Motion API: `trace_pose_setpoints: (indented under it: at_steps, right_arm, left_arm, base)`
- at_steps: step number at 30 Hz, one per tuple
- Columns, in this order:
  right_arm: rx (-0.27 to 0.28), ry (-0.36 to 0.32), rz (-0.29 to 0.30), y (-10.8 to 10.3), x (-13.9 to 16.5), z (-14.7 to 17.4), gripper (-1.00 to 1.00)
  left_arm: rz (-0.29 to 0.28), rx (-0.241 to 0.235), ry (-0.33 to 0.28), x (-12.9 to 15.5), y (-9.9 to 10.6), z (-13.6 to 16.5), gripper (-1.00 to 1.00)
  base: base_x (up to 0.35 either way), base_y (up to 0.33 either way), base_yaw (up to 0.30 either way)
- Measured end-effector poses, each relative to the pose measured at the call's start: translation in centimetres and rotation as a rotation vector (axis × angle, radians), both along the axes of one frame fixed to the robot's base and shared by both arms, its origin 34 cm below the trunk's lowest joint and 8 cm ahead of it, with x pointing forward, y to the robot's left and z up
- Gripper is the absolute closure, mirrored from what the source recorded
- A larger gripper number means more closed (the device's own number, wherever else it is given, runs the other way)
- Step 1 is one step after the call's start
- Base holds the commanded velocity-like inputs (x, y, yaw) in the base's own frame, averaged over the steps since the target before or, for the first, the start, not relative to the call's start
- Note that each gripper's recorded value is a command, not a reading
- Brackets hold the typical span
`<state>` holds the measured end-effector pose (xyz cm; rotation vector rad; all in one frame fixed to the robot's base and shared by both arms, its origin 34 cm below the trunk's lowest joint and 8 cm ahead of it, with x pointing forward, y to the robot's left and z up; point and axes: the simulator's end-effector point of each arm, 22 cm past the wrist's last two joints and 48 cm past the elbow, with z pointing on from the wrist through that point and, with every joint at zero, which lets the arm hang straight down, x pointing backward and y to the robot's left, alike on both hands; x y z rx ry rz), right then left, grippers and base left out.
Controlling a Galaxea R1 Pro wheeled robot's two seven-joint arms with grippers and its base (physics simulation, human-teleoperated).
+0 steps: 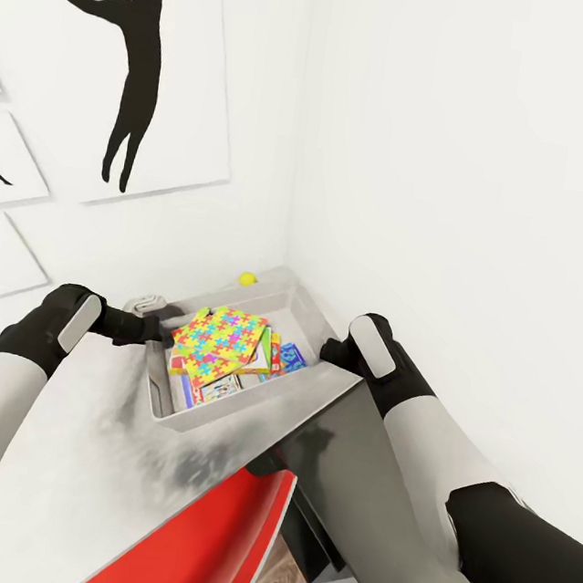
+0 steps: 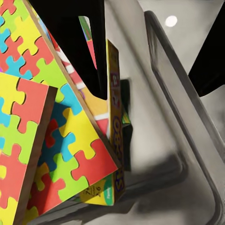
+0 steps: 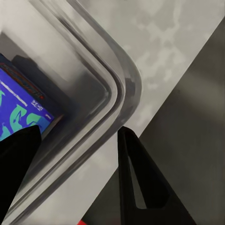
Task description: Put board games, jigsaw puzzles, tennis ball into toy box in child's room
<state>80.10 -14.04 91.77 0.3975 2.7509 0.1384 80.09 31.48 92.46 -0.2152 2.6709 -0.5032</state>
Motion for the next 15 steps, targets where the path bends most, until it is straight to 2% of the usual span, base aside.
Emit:
trace_pose_setpoints:
  at_steps: [15]
  right_arm:
    - [0.000,-0.001,-0.001,-0.02,0.00,0.07,1.00]
  left_arm:
    - [0.000,-0.002,-0.001,0.02,-0.04,0.10,1.00]
  base:
    - [-0.011,0.023,0.000]
